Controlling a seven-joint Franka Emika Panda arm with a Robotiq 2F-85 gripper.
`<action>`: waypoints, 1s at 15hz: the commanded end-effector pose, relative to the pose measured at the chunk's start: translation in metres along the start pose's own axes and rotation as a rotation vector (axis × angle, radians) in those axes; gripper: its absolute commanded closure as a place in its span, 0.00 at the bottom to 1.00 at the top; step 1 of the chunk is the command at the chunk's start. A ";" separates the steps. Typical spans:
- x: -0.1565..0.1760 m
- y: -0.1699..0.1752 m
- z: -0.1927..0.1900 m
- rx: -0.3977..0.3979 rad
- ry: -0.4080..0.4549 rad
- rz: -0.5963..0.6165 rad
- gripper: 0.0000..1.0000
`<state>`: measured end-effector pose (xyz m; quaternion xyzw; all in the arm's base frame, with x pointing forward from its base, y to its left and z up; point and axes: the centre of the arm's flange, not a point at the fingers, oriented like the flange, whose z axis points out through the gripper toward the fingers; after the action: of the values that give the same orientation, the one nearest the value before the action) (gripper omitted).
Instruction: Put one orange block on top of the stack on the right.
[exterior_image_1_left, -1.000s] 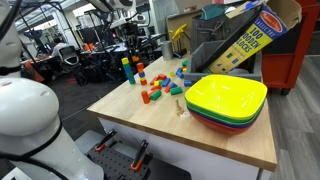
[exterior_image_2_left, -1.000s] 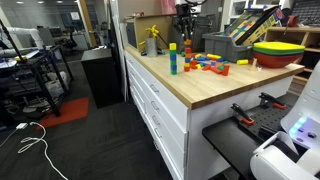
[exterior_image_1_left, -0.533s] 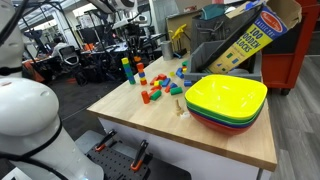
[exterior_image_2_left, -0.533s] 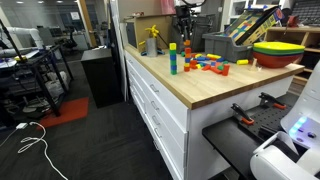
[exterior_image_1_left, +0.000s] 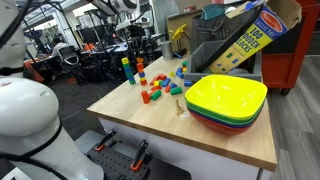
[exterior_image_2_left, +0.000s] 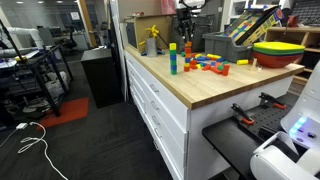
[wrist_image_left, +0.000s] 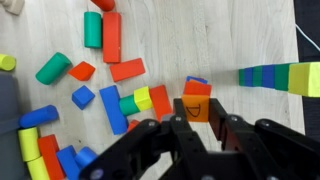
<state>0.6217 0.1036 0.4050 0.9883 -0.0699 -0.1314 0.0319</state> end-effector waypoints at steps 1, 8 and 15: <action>0.005 0.005 -0.006 -0.013 -0.006 -0.016 0.93; 0.004 0.003 -0.002 -0.011 -0.019 -0.019 0.93; 0.002 0.002 -0.001 -0.011 -0.026 -0.021 0.93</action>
<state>0.6225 0.1033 0.3987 0.9876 -0.0699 -0.1364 0.0337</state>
